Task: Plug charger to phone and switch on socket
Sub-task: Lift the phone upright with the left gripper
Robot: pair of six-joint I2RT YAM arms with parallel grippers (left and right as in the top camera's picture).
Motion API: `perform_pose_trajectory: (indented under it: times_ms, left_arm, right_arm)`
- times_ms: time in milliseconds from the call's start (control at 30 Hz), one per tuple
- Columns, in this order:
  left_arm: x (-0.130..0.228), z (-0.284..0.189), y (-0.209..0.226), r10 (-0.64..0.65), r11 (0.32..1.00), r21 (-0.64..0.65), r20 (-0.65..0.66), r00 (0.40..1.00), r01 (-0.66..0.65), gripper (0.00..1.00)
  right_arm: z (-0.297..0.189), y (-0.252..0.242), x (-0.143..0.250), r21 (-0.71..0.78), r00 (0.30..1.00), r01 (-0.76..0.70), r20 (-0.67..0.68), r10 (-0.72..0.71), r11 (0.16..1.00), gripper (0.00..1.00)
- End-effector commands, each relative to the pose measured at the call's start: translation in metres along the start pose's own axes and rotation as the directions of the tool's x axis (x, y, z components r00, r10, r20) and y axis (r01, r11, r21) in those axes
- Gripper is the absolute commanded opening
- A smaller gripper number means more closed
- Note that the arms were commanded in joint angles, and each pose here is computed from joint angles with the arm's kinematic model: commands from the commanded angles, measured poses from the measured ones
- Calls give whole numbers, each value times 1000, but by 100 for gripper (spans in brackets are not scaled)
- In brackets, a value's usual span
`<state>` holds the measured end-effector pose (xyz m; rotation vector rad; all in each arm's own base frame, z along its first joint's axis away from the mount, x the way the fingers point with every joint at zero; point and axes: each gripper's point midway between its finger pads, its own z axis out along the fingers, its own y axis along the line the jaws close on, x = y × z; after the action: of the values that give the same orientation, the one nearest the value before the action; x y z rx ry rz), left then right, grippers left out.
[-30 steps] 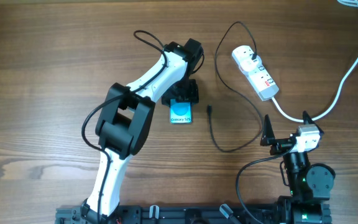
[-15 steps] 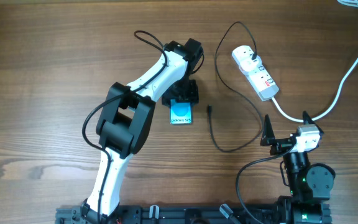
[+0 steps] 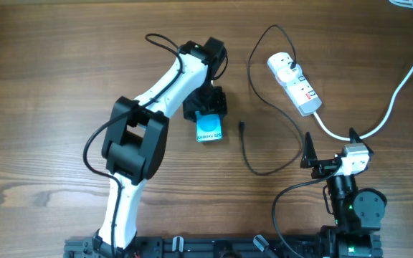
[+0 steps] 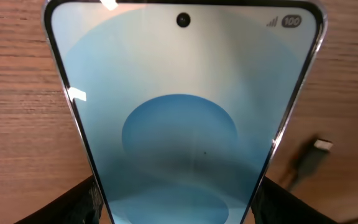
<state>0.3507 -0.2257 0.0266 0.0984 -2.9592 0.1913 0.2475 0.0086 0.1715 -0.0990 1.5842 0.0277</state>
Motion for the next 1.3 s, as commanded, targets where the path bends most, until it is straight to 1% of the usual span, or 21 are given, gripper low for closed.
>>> perform_pose_trajectory:
  times_ms: [0, 67, 167, 233, 333, 467, 533, 600, 700, 733, 833, 900, 1167, 1200, 1233, 1267]
  left_arm:
    - [2, -40, -19, -12, 982, 186, -2, 1000, 12, 71]
    - [4, -46, -25, -19, 966, 255, -32, 999, 27, 70]
    - [0, -55, -23, -45, 943, 327, -64, 997, 64, 67]
    - [-1, -60, -23, -57, 923, 375, -88, 994, 86, 67]
    - [-4, -71, -23, -71, 880, 459, -131, 989, 124, 68]
    - [-6, -90, -27, -72, 791, 586, -197, 978, 177, 68]
    - [-7, -103, -30, -63, 729, 653, -233, 971, 204, 66]
    - [-6, -121, -34, -39, 647, 726, -272, 962, 231, 66]
    - [-7, -152, -37, 13, 492, 825, -325, 946, 277, 67]
    - [-7, -160, -37, 27, 453, 844, -335, 942, 287, 67]
    - [-7, -196, -41, 119, 274, 916, -335, 935, 294, 67]
    - [-6, -208, -42, 154, 215, 932, -328, 932, 292, 67]
    - [-7, -209, -40, 151, 212, 932, -330, 932, 296, 67]
    - [-7, -208, -40, 151, 212, 932, -330, 932, 295, 67]
    - [-7, -208, -40, 151, 212, 932, -330, 932, 295, 67]
    - [-7, -209, -40, 151, 212, 932, -330, 932, 295, 67]
  right_arm:
    - [0, -2, -1, 11, 1000, 6, 6, -6, 1000, 100]
    - [0, -2, -1, 11, 1000, 6, 6, -6, 1000, 99]
    - [0, -2, -1, 11, 1000, 6, 6, -6, 1000, 100]
    - [0, -2, -1, 11, 1000, 6, 6, -6, 1000, 100]
    - [0, -2, -1, 11, 1000, 6, 6, -6, 1000, 100]
    - [0, -2, -1, 11, 1000, 6, 6, -6, 1000, 100]
    - [0, -2, -1, 11, 1000, 6, 6, -6, 1000, 100]
    - [0, -2, -1, 11, 1000, 6, 6, -6, 1000, 100]
    - [0, -2, -1, 11, 1000, 6, 6, -6, 1000, 100]
    - [0, -2, -1, 11, 1000, 6, 6, -6, 1000, 100]
    - [0, -2, -1, 11, 1000, 6, 6, -6, 1000, 100]
    - [0, -2, -1, 11, 1000, 6, 6, -6, 1000, 100]
    - [0, -3, -5, 18, 1000, 7, 22, -8, 1000, 100]
    - [-1, 11, -15, -69, 994, -89, 55, 93, 994, 100]
    - [-5, 38, -20, -237, 960, -267, 19, 280, 934, 100]
    - [-13, 63, -21, -364, 895, -437, -87, 437, 823, 100]
